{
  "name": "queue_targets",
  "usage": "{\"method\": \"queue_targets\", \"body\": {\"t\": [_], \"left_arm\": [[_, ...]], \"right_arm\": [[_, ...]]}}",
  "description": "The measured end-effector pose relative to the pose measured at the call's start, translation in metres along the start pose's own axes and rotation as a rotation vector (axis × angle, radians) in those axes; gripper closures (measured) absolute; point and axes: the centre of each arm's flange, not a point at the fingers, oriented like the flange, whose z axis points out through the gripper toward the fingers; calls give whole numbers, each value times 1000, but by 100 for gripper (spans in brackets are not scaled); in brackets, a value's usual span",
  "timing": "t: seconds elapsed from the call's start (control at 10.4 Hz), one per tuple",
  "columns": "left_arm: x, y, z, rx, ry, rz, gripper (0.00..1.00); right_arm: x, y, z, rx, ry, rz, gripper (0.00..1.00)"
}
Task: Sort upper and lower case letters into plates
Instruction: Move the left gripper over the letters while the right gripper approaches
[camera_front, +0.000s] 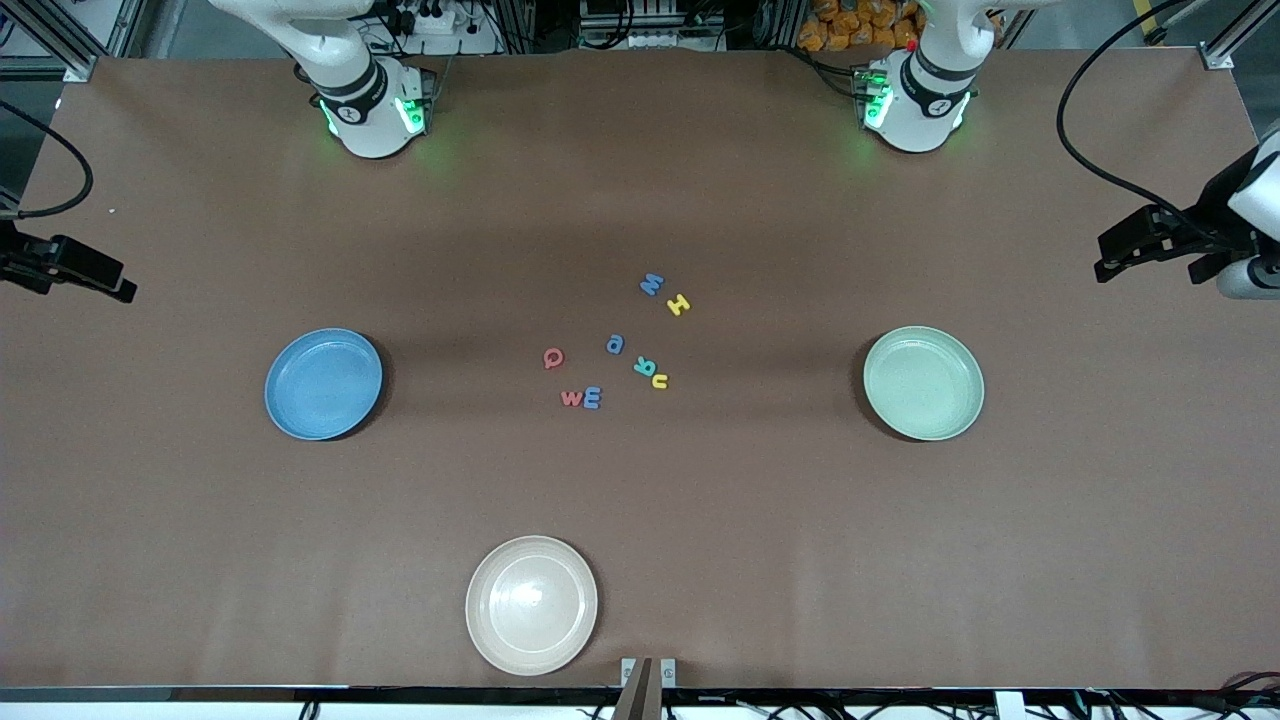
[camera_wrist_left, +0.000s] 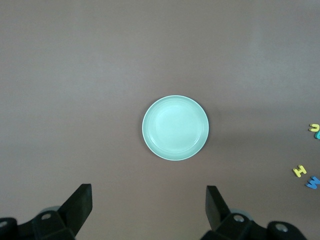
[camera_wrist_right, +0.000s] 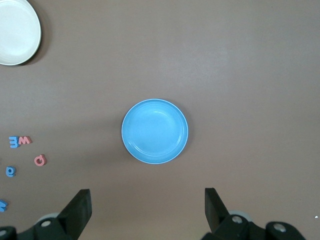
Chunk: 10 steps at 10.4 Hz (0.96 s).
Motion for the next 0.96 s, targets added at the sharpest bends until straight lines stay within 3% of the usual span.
{"method": "queue_targets", "body": {"t": [0.38, 0.58, 0.67, 0.96], "left_arm": [[1, 8, 3, -2, -5, 10, 0], [5, 28, 16, -69, -32, 33, 0], [8, 61, 32, -113, -61, 80, 0], [6, 179, 73, -148, -84, 189, 0]], "right_arm": [[0, 0, 0, 0, 0, 1, 0], [0, 2, 0, 0, 0, 4, 0], [0, 5, 0, 0, 0, 8, 0], [2, 4, 9, -1, -23, 6, 0]]}}
